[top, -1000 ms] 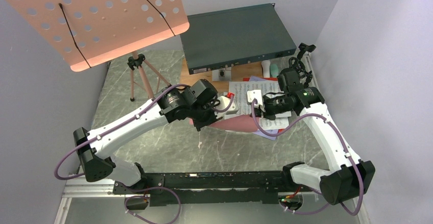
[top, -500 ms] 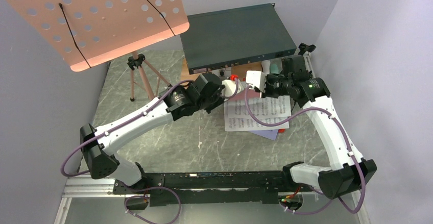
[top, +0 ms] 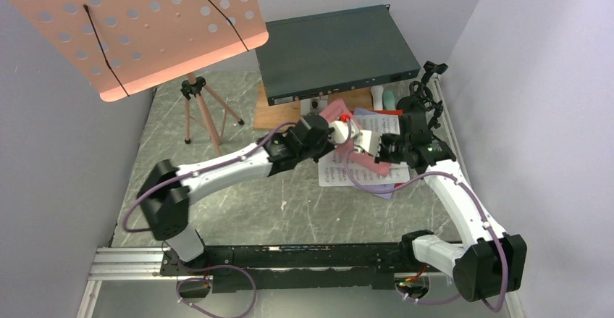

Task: Pack up the instrument practice props
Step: Place the sheet music at the center of the board.

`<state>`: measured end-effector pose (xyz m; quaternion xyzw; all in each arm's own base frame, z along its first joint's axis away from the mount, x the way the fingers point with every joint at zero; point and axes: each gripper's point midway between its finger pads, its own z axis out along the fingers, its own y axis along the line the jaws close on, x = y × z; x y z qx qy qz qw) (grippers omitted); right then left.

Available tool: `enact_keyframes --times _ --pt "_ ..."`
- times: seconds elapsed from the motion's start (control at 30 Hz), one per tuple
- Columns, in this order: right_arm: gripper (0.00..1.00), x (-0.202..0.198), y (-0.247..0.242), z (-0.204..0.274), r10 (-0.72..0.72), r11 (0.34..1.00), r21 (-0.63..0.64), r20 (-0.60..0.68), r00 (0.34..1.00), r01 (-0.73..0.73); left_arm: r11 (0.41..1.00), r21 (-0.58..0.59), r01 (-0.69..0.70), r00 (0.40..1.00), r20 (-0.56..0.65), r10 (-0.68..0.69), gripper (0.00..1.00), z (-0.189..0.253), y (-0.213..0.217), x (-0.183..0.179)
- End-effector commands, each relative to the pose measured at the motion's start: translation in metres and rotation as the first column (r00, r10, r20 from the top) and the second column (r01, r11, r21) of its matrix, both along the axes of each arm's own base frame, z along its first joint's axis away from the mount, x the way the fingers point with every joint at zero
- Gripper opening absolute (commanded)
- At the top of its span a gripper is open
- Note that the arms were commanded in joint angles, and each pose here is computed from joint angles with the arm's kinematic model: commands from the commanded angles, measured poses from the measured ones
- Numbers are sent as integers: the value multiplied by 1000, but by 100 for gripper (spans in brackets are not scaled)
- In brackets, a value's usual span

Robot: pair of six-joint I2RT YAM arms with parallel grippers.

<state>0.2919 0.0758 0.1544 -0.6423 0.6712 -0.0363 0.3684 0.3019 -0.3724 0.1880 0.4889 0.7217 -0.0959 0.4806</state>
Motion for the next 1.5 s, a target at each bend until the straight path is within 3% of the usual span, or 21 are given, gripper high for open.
enact_keyframes --times 0.0,0.1,0.2,0.43,0.63,0.8,1.0,1.13,1.2,1.3,1.37,1.47 --pt "0 8 -24 -21 -15 996 -85 93 996 23 999 34 -2 991 -136 7 27 -75 -12 -6" --pt "0 -3 -26 -39 -6 995 -96 63 998 12 997 79 -22 969 -244 41 42 -107 -6 -18" --pt "0 -8 -24 -46 -3 997 -80 46 999 6 997 64 -38 955 -293 55 52 -112 -4 -27" --pt "0 3 -26 -41 -39 997 -70 91 995 46 993 18 -113 950 -292 114 61 -90 12 -27" --pt "0 21 -24 -4 -38 997 -64 159 987 49 981 -54 -186 932 -325 159 78 -65 37 -32" --pt "0 36 -21 26 -14 997 -75 194 981 29 967 -100 -236 932 -304 196 83 -42 68 -39" --pt "0 62 -12 96 5 997 -75 277 961 17 949 -177 -262 943 -255 213 83 -6 101 -56" --pt "0 42 8 127 70 997 -32 256 964 -64 924 -262 -278 948 -231 219 85 22 122 -71" --pt "0 10 21 113 173 985 -11 167 971 -173 913 -292 -284 948 -228 222 87 30 131 -79" --pt "0 -45 31 56 276 961 37 -13 961 -275 900 -329 -286 950 -221 221 89 38 141 -87" --pt "0 -58 23 13 241 970 23 -73 968 -240 893 -348 -286 951 -217 219 91 44 145 -91" --pt "0 -48 -17 -60 55 988 -142 -83 995 -66 888 -363 -283 953 -214 216 91 47 148 -93"
